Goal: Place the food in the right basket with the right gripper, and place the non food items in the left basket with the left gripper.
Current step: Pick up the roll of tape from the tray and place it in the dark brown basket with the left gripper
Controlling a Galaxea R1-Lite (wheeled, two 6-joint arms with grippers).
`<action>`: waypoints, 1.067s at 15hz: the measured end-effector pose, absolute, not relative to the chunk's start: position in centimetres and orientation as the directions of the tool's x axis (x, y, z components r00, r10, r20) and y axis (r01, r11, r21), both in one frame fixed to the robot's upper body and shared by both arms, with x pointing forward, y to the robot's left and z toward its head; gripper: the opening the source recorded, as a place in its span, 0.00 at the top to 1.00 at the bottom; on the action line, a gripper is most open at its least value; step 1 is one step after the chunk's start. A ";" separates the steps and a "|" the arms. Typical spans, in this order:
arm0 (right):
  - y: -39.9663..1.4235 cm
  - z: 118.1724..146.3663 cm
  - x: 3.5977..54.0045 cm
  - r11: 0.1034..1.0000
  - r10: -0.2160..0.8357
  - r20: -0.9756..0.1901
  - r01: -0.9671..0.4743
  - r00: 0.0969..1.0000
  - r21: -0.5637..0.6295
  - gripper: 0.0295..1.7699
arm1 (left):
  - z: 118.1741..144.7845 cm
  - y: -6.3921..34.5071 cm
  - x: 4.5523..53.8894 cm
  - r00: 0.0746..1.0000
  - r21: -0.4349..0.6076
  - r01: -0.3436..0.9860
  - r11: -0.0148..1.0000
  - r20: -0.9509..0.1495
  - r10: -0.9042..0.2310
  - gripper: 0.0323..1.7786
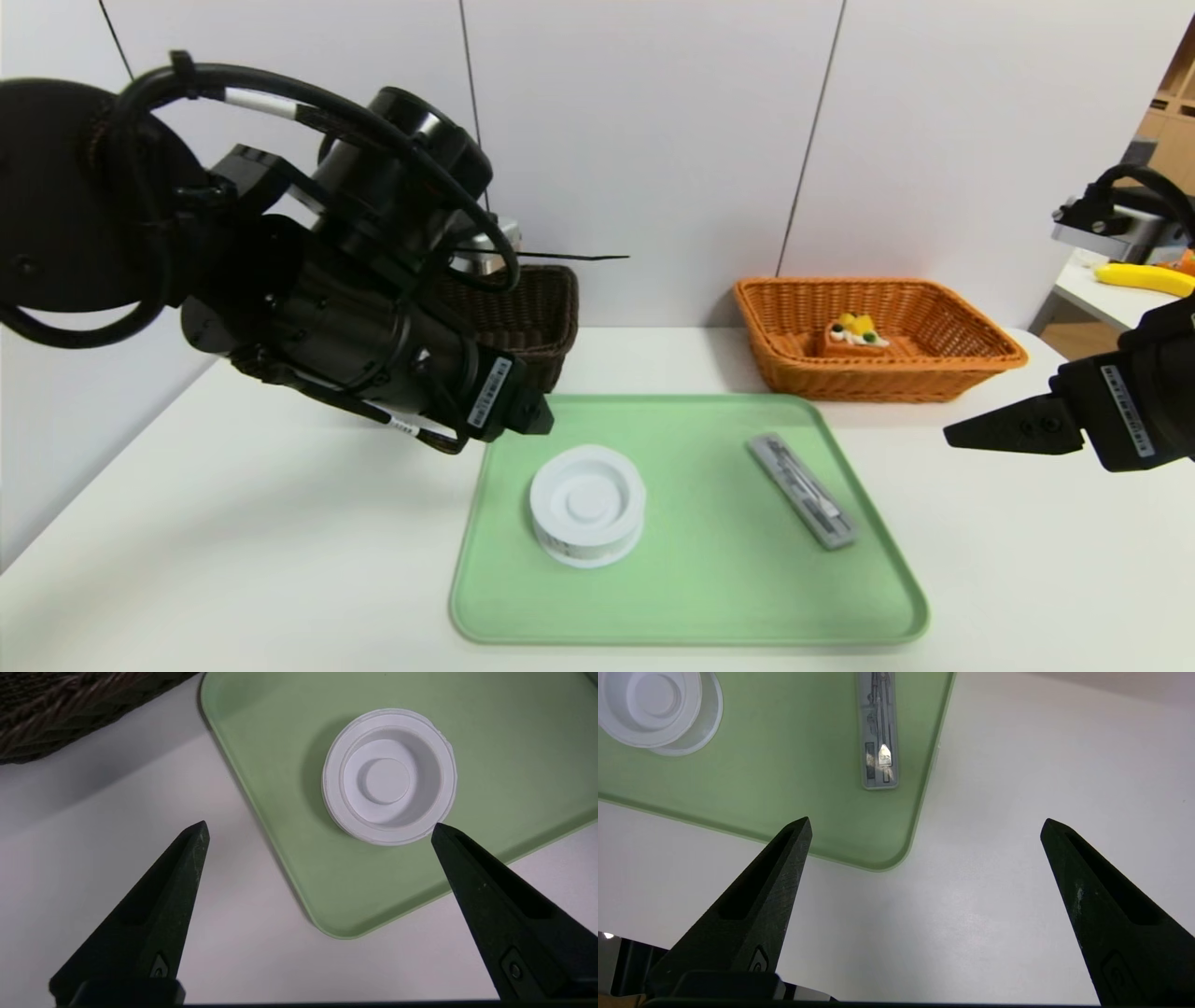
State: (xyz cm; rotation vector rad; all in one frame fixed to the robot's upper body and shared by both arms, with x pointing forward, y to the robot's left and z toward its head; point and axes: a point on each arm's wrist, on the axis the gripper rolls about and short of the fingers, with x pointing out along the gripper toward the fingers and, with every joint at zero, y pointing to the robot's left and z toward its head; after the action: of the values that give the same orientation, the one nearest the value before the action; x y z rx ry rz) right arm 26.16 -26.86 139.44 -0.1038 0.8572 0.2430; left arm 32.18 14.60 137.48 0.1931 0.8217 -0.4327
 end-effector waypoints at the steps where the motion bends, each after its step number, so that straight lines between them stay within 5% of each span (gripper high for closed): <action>1: -26.9 139.4 26.1 0.967 0.169 -0.760 -0.253 0.628 0.006 0.04 | 137.1 14.2 32.4 0.579 -0.007 0.432 0.902 -0.764 -0.283 0.05; 16: -27.4 138.3 25.1 0.974 0.161 -0.781 -0.223 0.604 0.029 0.04 | 131.3 10.2 36.3 0.443 -0.033 0.294 0.955 -0.881 -0.167 0.05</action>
State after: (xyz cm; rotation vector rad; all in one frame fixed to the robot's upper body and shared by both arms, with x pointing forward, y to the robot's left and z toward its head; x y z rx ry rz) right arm 25.08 -27.35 138.28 -0.0742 0.8954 0.2225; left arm 36.32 10.23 131.30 0.1310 1.0748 -0.2865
